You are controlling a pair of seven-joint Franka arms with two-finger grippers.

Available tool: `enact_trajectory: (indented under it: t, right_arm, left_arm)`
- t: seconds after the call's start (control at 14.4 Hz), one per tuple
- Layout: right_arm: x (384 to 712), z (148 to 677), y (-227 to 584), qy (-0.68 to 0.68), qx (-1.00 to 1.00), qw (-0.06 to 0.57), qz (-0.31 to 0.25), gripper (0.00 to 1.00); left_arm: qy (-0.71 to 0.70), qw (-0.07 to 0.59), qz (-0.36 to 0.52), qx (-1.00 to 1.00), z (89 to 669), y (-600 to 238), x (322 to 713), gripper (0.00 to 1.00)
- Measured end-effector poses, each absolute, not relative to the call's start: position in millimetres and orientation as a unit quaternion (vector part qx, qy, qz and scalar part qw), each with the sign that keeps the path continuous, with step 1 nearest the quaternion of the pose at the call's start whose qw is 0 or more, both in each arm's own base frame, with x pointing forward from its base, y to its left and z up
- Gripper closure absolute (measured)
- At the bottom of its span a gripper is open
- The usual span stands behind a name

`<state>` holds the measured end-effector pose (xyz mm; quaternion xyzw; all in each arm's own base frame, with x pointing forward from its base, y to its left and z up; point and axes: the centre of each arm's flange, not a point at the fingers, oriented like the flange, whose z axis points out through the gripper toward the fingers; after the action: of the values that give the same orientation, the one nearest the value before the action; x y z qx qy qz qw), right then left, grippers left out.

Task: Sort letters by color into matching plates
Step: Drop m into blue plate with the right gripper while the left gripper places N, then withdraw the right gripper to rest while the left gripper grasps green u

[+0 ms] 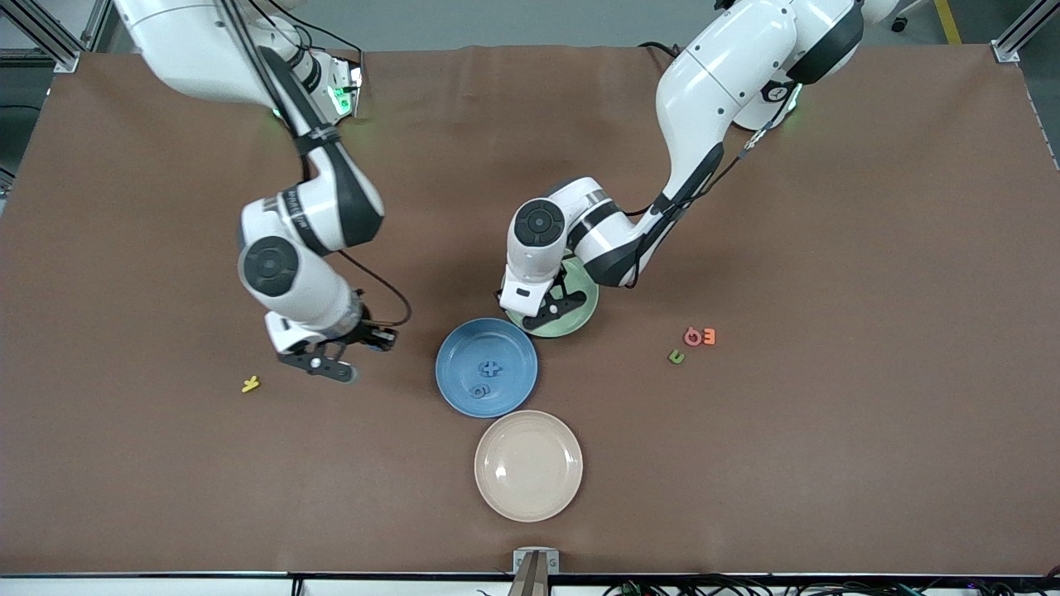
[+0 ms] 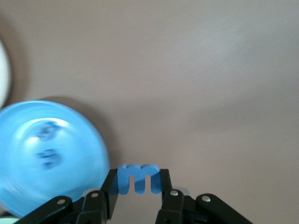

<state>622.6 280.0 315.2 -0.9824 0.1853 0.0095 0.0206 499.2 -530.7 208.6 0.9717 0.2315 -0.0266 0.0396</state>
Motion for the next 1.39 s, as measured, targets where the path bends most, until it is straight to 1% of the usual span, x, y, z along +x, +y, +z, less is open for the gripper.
enact_trajectory:
  t: [0.07, 0.35, 0.56, 0.7, 0.83, 1.18, 1.25, 1.32, 1.39]
  right_arm:
    - [627.7, 313.4, 303.3, 0.204, -0.979, 0.022, 0.01, 0.6]
    - [638.5, 274.1, 372.2, 0.251, -0.968, 0.029, 0.01, 0.6]
    - [639.5, 251.3, 396.7, 0.263, -0.964, 0.032, 0.009, 0.6]
    - [637.4, 244.6, 406.5, 0.268, -0.963, 0.036, 0.006, 0.6]
    - [633.1, 240.7, 414.4, 0.27, -0.962, 0.036, 0.006, 0.6]
    - [629.4, 233.8, 424.2, 0.272, -0.961, 0.044, -0.001, 0.59]
    - [629.9, 233.6, 423.6, 0.273, -0.961, 0.044, -0.002, 0.55]
    - [630.4, 233.5, 423.0, 0.274, -0.961, 0.044, -0.002, 0.47]
    - [630.7, 233.6, 422.6, 0.274, -0.961, 0.043, -0.003, 0.35]
  left_arm:
    - [0.229, 0.042, -0.023, 0.972, 212.6, -525.7, 506.2, 0.11]
    - [0.225, 0.04, -0.012, 0.973, 231.9, -480.7, 549.7, 0.11]
    - [0.197, 0.038, -0.004, 0.98, 245.9, -432.8, 586.1, 0.11]
    - [0.154, 0.034, 0.003, 0.987, 252.2, -397.5, 605.4, 0.12]
    - [0.082, 0.022, 0.01, 0.996, 252.8, -361.7, 620.3, 0.12]
    - [-0.038, -0.011, 0.008, 0.999, 240.0, -292.7, 637.9, 0.08]
    - [-0.066, -0.014, 0.002, 0.998, 235.1, -282.1, 637.9, 0.07]
    - [-0.096, -0.016, -0.005, 0.995, 230.2, -272.8, 636.8, 0.05]
    - [-0.122, -0.017, -0.012, 0.992, 224.9, -264.7, 634.7, 0.01]
